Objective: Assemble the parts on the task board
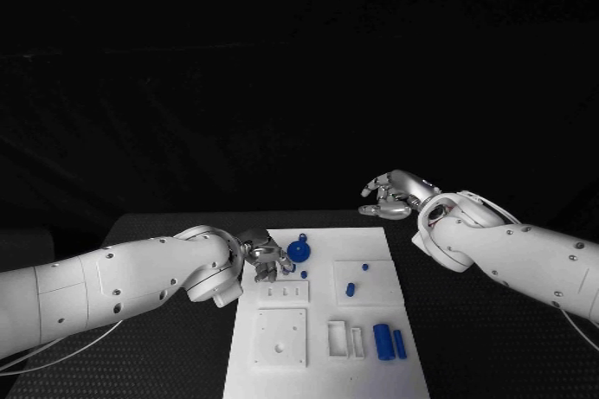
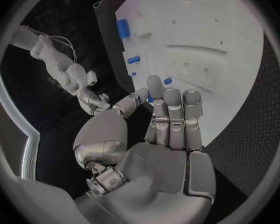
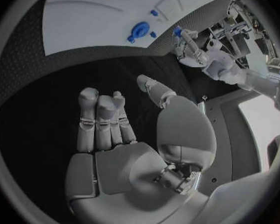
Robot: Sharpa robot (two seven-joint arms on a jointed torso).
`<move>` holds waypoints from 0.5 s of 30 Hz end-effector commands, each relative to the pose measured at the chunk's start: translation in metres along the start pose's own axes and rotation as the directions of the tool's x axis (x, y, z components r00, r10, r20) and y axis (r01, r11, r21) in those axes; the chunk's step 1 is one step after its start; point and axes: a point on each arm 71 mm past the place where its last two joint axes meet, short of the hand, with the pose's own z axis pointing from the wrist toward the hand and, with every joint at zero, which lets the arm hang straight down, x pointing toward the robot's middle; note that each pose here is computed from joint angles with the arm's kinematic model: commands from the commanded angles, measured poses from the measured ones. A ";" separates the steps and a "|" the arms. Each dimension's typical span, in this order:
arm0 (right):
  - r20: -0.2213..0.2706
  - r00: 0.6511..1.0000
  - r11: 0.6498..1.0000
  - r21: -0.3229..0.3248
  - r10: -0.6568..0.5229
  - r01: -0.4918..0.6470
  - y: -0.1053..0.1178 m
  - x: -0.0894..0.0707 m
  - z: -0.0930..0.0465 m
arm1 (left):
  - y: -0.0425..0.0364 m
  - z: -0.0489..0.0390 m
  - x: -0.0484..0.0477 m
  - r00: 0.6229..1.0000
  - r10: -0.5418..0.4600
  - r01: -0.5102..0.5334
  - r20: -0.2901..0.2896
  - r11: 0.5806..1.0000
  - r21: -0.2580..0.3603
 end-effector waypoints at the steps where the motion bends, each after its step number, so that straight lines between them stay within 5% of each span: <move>1: 0.016 0.998 0.998 0.020 0.067 -0.067 -0.004 -0.005 0.006 | 0.0053 0.0015 0.0049 0.986 0.164 -0.165 -0.024 0.985 -0.060; 15: 0.005 0.998 0.998 0.031 0.061 -0.061 -0.003 -0.004 0.014 | 0.0010 0.0066 0.0130 0.958 0.284 -0.286 -0.030 0.954 -0.085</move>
